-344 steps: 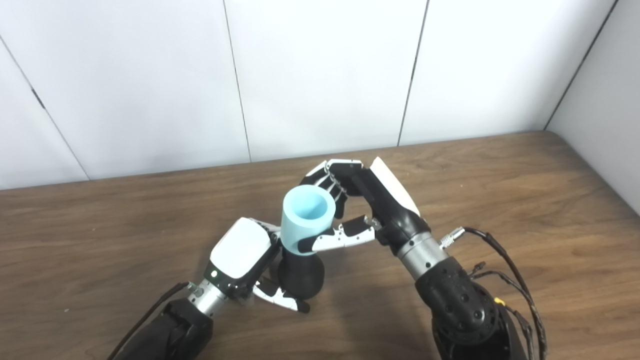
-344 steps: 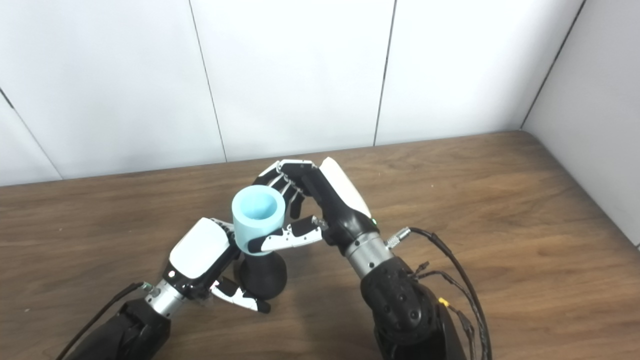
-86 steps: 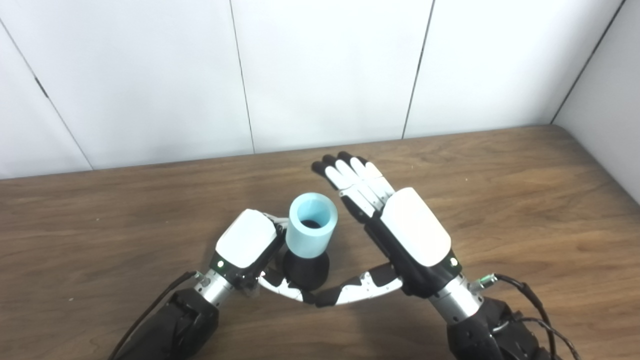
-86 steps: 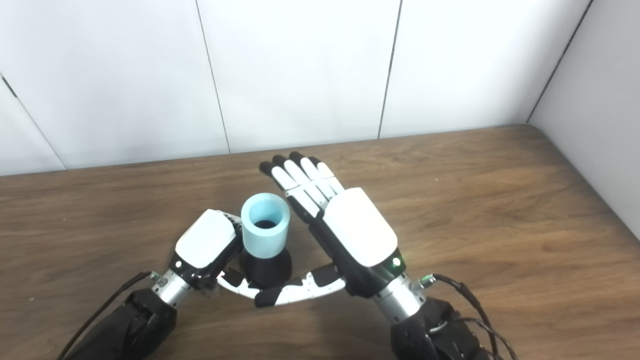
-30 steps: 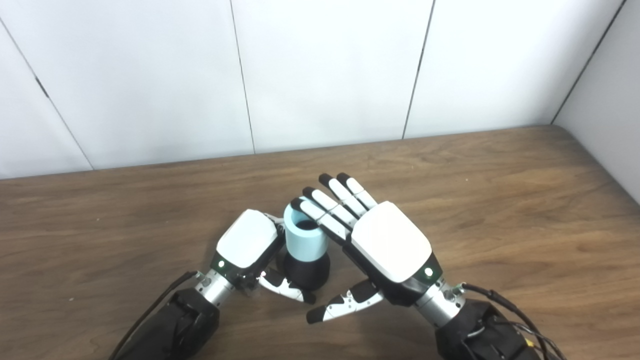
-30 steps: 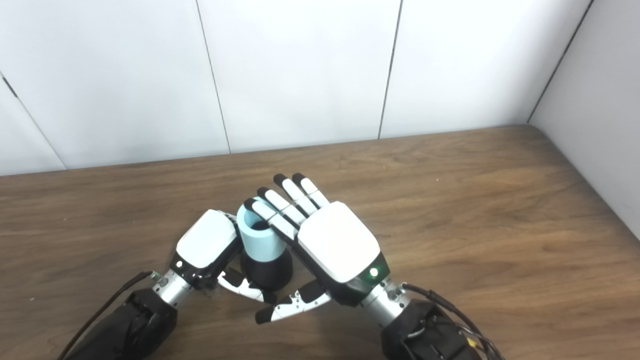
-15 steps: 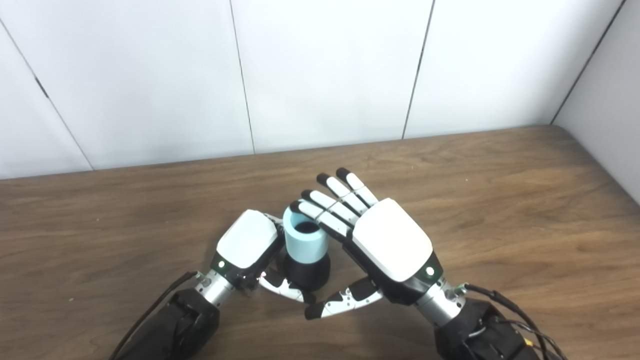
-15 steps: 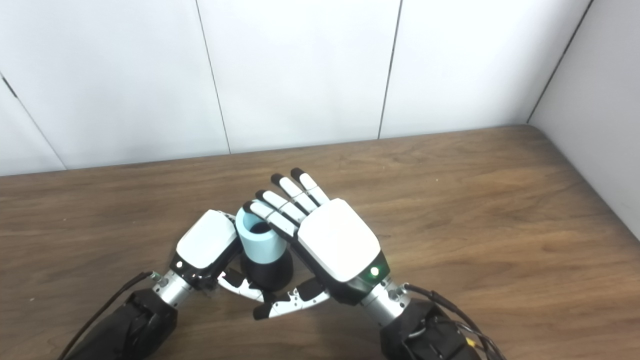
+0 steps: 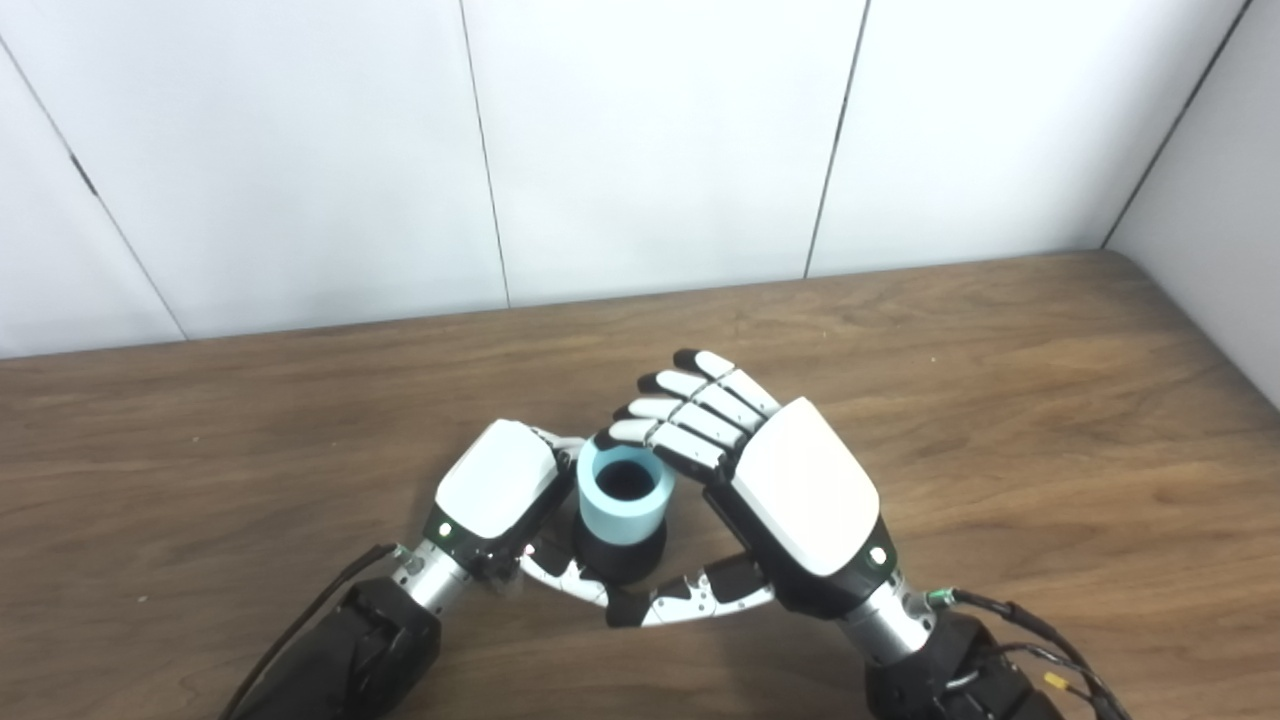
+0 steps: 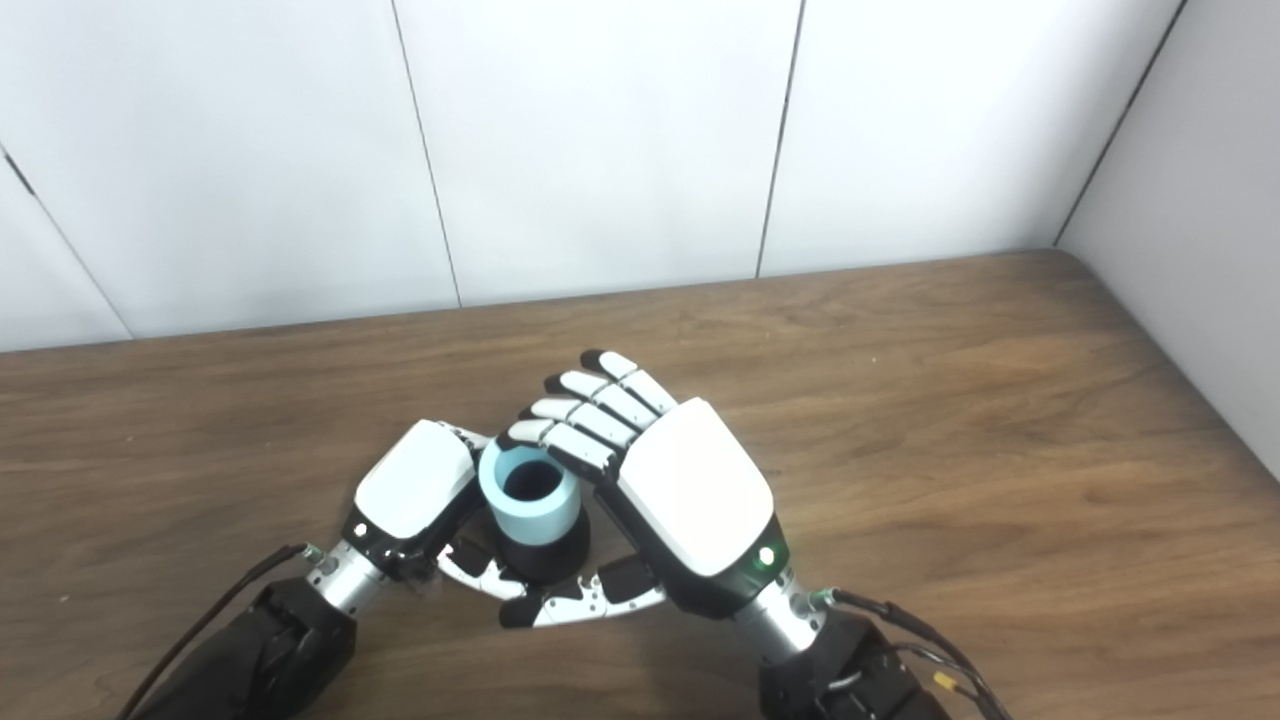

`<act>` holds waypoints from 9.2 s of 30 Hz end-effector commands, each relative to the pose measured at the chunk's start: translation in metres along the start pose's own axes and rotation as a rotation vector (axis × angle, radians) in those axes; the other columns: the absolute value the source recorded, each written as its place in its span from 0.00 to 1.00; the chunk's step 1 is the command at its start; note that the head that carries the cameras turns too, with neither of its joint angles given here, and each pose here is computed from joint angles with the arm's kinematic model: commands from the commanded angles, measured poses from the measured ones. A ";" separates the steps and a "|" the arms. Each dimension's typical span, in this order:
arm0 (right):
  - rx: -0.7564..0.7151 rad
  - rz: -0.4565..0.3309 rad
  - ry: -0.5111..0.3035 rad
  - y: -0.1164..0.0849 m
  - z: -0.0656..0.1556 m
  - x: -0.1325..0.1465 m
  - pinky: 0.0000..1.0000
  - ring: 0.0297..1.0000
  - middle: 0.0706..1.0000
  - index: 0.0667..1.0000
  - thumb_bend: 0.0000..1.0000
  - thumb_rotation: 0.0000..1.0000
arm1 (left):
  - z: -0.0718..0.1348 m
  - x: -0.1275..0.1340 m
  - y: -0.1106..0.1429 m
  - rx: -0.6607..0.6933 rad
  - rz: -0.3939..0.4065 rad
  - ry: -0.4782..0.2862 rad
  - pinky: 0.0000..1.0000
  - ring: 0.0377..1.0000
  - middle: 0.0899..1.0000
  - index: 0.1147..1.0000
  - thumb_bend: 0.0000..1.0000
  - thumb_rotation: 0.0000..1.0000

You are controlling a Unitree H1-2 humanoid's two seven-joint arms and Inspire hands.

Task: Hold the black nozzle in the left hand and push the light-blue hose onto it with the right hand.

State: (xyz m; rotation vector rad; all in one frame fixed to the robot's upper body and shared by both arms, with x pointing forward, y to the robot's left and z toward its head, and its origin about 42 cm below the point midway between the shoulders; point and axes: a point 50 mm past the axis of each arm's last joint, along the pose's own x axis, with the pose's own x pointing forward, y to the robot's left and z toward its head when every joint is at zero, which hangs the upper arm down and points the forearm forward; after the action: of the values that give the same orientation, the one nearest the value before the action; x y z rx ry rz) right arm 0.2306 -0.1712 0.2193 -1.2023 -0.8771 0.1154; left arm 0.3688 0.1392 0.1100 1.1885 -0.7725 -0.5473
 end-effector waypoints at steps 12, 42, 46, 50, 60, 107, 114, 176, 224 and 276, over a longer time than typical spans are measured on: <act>-0.147 0.510 0.030 0.023 0.004 -0.024 1.00 0.96 0.86 0.82 0.72 0.80 | 0.072 -0.086 -0.112 -0.225 -0.274 0.107 0.17 0.20 0.42 0.41 0.52 0.00; -0.108 0.470 0.035 0.023 0.002 -0.029 0.81 0.78 0.69 0.65 0.73 0.79 | 0.072 -0.085 -0.112 -0.231 -0.278 0.113 0.16 0.19 0.42 0.41 0.52 0.00; -0.089 0.435 0.027 0.025 0.000 -0.031 0.80 0.76 0.66 0.61 0.70 0.80 | 0.072 -0.085 -0.112 -0.230 -0.286 0.117 0.16 0.18 0.37 0.42 0.52 0.00; -0.085 0.435 0.025 0.027 0.000 -0.033 0.82 0.76 0.65 0.60 0.70 0.83 | 0.072 -0.085 -0.112 -0.225 -0.281 0.119 0.16 0.19 0.37 0.42 0.52 0.00; -0.090 0.470 0.009 0.032 0.002 -0.039 0.82 0.76 0.66 0.61 0.70 0.83 | 0.071 -0.085 -0.111 -0.221 -0.282 0.118 0.16 0.19 0.42 0.41 0.52 0.00; -0.023 0.619 0.030 0.040 0.015 -0.053 0.87 0.82 0.71 0.67 0.73 0.81 | 0.071 -0.084 -0.109 -0.230 -0.276 0.111 0.19 0.21 0.35 0.44 0.52 0.00; -0.016 0.637 0.031 0.041 0.015 -0.055 0.87 0.82 0.70 0.66 0.73 0.81 | 0.071 -0.084 -0.110 -0.229 -0.279 0.113 0.18 0.20 0.42 0.41 0.52 0.00; -0.050 0.856 0.065 0.047 0.015 -0.060 0.93 0.86 0.75 0.72 0.80 0.97 | 0.072 -0.086 -0.108 -0.221 -0.277 0.109 0.20 0.22 0.33 0.44 0.51 0.00; 0.118 0.381 0.117 0.033 0.018 -0.046 0.92 1.00 1.00 1.00 0.72 0.70 | 0.070 -0.085 -0.108 -0.220 -0.274 0.120 0.15 0.18 0.36 0.42 0.52 0.00; 0.487 -0.161 0.317 0.051 -0.029 -0.039 1.00 1.00 1.00 1.00 0.89 0.88 | 0.062 -0.086 -0.117 -0.222 -0.303 0.134 0.20 0.23 0.41 0.42 0.52 0.00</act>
State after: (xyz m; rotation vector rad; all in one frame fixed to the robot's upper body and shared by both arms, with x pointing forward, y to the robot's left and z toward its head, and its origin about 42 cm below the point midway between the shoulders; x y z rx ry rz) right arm 0.2352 -0.1955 0.1344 -0.7949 -0.4740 0.0687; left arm 0.3667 0.1351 0.1079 1.1924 -0.7481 -0.5680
